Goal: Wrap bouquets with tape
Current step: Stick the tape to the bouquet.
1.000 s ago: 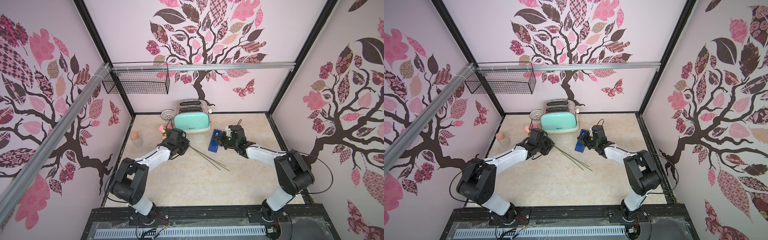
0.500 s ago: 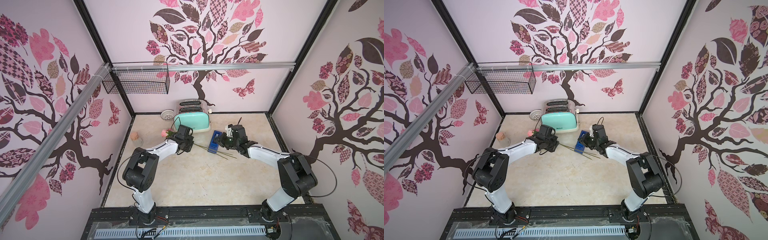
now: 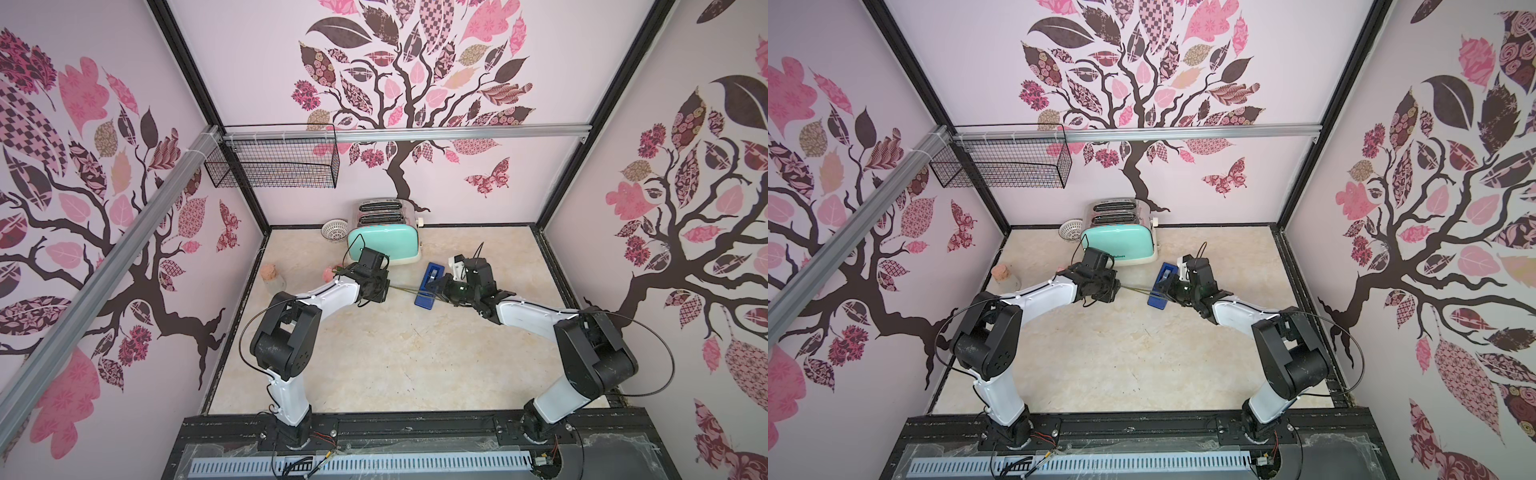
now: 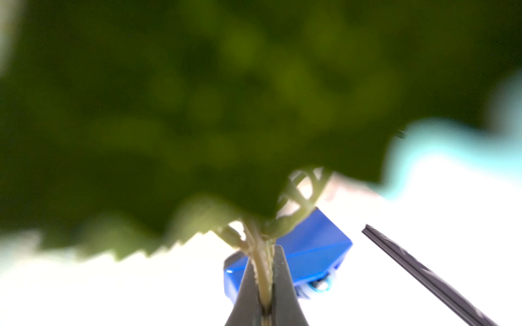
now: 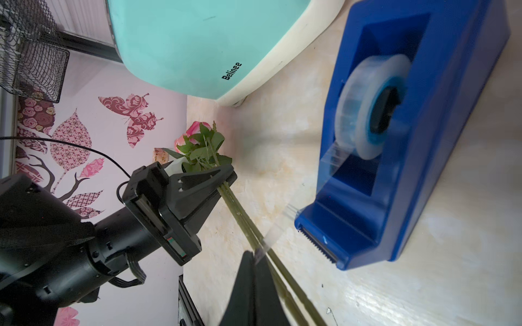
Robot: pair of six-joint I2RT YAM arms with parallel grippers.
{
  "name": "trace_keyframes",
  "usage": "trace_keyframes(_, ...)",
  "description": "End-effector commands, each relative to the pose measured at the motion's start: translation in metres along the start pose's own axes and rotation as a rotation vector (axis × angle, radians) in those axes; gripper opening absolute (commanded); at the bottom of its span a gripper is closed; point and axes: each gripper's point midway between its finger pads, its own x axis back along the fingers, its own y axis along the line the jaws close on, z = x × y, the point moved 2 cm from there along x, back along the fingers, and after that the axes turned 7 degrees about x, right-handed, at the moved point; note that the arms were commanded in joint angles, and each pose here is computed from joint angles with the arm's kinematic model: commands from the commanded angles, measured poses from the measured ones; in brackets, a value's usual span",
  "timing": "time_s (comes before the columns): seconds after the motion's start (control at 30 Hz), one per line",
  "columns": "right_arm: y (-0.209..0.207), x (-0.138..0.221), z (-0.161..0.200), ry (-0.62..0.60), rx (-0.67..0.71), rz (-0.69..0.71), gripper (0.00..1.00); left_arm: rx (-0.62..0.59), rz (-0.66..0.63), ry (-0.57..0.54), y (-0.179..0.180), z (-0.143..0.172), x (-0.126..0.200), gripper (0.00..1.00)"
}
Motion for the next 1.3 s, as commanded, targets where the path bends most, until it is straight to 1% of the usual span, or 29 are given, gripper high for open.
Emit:
trace_keyframes(0.0,0.022,0.0,0.005,0.013,0.076,-0.085,0.0,0.033,-0.016,0.014,-0.005,0.011,-0.007,0.0)
trace_keyframes(0.23,0.019,-0.002,0.015,0.015,0.109,-0.088,0.0,0.016,-0.026,0.012,-0.008,0.034,-0.01,0.0)
trace_keyframes(0.4,0.012,-0.005,0.023,0.026,0.144,-0.065,0.0,0.001,-0.034,0.013,-0.01,0.05,-0.012,0.0)
trace_keyframes(0.73,0.006,-0.009,0.032,0.034,0.189,-0.049,0.0,0.02,-0.023,0.027,-0.016,0.071,-0.013,0.0)
trace_keyframes(0.9,0.005,-0.009,0.036,0.039,0.206,-0.041,0.0,0.018,-0.012,0.041,-0.02,0.077,-0.013,0.0)
trace_keyframes(1.27,-0.017,-0.01,0.047,0.067,0.257,0.044,0.0,0.025,0.016,0.044,-0.026,0.077,-0.004,0.0)
